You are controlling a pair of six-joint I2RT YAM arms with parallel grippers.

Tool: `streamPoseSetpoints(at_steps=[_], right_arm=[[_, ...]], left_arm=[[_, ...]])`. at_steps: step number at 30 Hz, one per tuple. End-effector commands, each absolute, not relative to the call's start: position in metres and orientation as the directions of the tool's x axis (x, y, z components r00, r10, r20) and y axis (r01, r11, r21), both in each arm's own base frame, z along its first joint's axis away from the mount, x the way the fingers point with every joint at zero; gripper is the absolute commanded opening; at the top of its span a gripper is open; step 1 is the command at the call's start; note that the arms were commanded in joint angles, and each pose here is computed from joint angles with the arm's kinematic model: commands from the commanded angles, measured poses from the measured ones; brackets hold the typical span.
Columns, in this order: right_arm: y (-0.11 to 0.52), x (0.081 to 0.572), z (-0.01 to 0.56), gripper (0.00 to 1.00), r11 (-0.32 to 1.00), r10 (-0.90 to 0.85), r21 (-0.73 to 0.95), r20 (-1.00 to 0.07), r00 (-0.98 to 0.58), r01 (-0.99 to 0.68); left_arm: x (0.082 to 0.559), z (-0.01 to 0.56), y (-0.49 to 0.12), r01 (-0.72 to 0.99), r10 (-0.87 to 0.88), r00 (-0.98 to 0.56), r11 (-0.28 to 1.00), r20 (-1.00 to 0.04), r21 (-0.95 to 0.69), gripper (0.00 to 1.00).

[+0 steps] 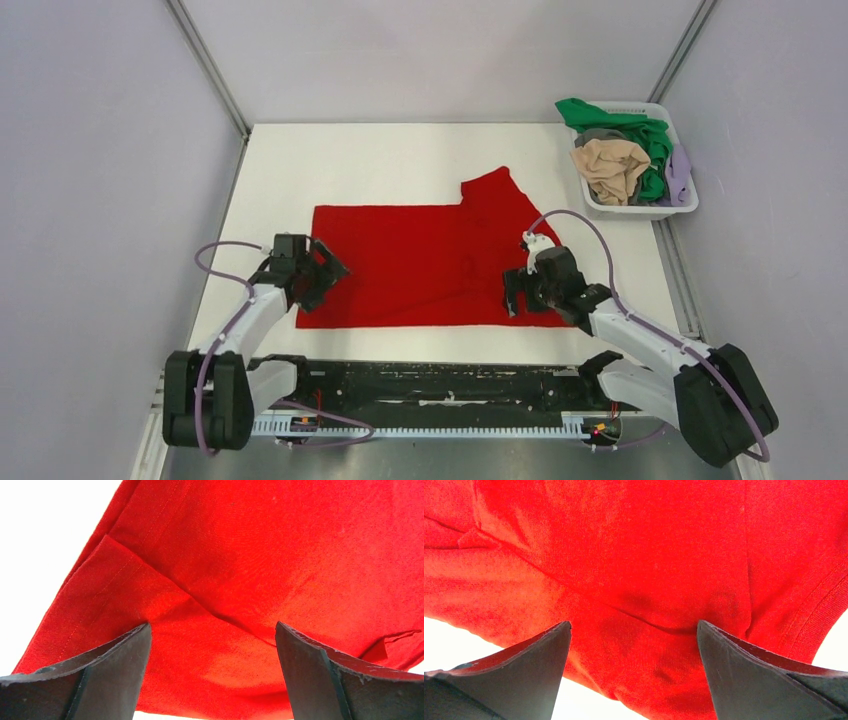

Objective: Fold and stack the t-shirts
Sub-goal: Fold the flattened tshirt in 1/3 of the way

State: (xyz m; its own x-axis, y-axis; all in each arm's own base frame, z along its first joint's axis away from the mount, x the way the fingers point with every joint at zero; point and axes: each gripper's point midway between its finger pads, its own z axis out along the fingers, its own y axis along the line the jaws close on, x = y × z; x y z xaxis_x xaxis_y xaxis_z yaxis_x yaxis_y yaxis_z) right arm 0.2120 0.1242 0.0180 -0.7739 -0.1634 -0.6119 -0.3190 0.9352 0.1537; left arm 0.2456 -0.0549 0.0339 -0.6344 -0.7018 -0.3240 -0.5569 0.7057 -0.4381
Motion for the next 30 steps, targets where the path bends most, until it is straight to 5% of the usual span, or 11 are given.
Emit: streamPoseSetpoints(at_steps=[1,15,30], right_arm=[[0.103,0.134,-0.019,0.98,0.95,-0.177,0.183,-0.347,-0.921,-0.252],[0.109,0.109,-0.01,0.98,0.946,-0.153,0.232,-0.3,-0.942,-0.228],[0.142,0.266,0.133,0.98,0.967,0.027,0.173,-0.796,-0.604,-0.186]], left_arm=[[0.187,0.014,-0.038,-0.668,-0.725,-0.636,0.689,-0.265,-0.282,1.0],[0.19,0.031,-0.039,-0.648,-0.734,-0.607,0.679,-0.306,-0.345,1.0],[0.264,0.123,-0.029,-0.583,-0.715,-0.518,0.697,-0.469,-0.418,1.0]])
